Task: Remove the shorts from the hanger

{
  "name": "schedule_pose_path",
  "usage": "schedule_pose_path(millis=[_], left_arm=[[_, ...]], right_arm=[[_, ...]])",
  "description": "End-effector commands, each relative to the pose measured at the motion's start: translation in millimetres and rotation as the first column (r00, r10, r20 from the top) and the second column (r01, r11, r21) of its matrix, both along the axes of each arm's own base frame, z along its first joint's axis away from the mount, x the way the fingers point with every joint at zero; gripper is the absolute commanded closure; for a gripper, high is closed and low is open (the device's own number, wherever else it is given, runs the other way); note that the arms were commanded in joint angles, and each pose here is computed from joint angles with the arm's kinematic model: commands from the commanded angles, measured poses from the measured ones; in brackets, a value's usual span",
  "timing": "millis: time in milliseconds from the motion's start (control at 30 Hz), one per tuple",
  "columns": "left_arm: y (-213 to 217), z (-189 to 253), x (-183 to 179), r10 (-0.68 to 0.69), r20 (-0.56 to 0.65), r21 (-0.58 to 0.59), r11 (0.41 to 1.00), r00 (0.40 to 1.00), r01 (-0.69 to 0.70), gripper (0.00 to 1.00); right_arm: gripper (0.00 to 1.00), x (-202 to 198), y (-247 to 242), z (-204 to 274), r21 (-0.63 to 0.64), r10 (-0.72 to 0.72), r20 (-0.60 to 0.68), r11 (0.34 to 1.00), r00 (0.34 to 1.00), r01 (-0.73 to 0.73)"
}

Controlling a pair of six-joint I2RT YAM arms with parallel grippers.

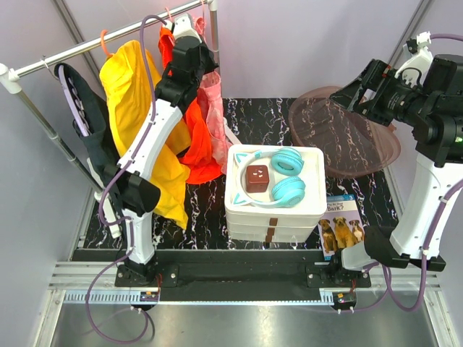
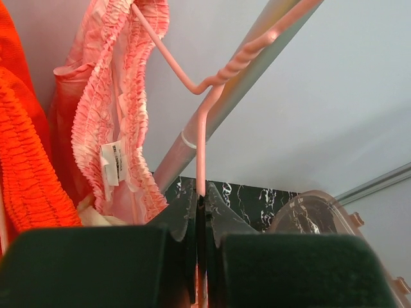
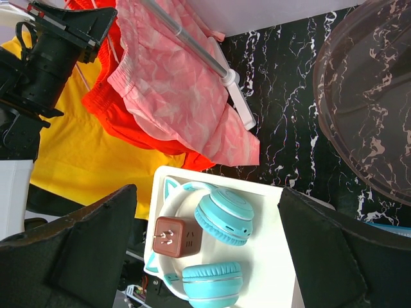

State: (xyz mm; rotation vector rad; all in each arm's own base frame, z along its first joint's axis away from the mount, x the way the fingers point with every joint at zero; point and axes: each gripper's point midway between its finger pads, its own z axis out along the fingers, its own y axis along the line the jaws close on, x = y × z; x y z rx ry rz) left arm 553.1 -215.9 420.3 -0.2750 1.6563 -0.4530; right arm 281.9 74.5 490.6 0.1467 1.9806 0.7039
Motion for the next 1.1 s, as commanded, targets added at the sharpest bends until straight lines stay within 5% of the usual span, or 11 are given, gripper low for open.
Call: schedule_pose_path(millis=[0,567,1067], left_arm=[[5,85,-30,-0.042,0.19,-0.052,0.997,0.981,0.053,1.0],[5,136,-93,-0.159,0.255,-0.131,0.972,0.954,0.197,1.0],[-11,111,-171,-0.387,0.17,-0.222,0.881,0.906,0.418,1.0]], right_arm=[[0.0,-25,1,-25,-0.001,0.0,-0.146,1.0,0.989,0.0],[0.0,-24,10,-21,0.036,0.044,-0.14,0.999,0.989,-0.04],[0.0,-35,23,-30,0.032,0.1,-0.174,0.995,0.98,-0.096]])
